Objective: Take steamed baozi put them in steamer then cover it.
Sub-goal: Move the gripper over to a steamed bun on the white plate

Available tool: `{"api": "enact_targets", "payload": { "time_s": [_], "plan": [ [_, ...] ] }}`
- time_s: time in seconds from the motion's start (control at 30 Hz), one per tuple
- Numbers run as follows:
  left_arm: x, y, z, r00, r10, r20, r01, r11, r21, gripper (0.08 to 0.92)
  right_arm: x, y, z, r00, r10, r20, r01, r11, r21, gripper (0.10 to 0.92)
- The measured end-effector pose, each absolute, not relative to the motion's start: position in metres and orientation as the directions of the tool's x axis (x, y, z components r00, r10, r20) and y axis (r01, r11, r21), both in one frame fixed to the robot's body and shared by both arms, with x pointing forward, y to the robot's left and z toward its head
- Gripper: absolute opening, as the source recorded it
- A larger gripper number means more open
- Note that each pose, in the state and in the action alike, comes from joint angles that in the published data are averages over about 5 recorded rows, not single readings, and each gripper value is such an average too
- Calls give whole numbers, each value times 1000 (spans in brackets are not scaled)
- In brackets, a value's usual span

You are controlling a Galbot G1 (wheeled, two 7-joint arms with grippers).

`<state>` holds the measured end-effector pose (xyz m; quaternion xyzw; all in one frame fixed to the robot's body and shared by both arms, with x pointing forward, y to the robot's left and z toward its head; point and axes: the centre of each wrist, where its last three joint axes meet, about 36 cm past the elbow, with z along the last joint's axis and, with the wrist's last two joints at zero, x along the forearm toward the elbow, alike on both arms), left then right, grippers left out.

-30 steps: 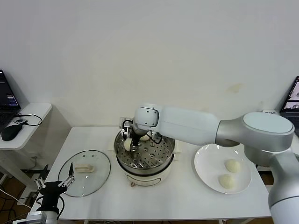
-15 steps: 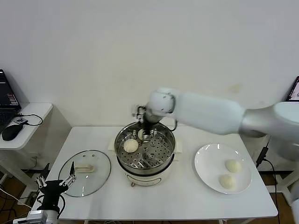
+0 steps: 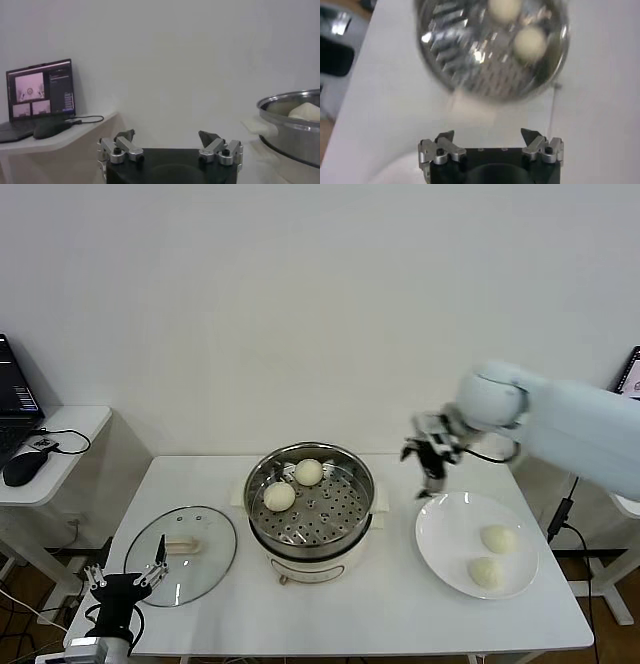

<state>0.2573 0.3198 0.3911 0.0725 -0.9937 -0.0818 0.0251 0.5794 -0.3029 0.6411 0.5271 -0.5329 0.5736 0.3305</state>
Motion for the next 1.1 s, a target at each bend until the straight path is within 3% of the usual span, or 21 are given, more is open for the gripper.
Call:
{"api": "enact_targets", "payload": {
  "time_s": [0.37, 1.1],
  "plan": [
    [252, 314, 381, -986, -154, 63, -142, 976, 165, 823, 542, -365, 585, -208, -119, 971, -955, -190, -228, 823],
    [250, 316, 383, -984, -167, 63, -154, 973, 173, 823, 520, -400, 493, -140, -33, 990, -979, -148, -143, 823]
  ]
}}
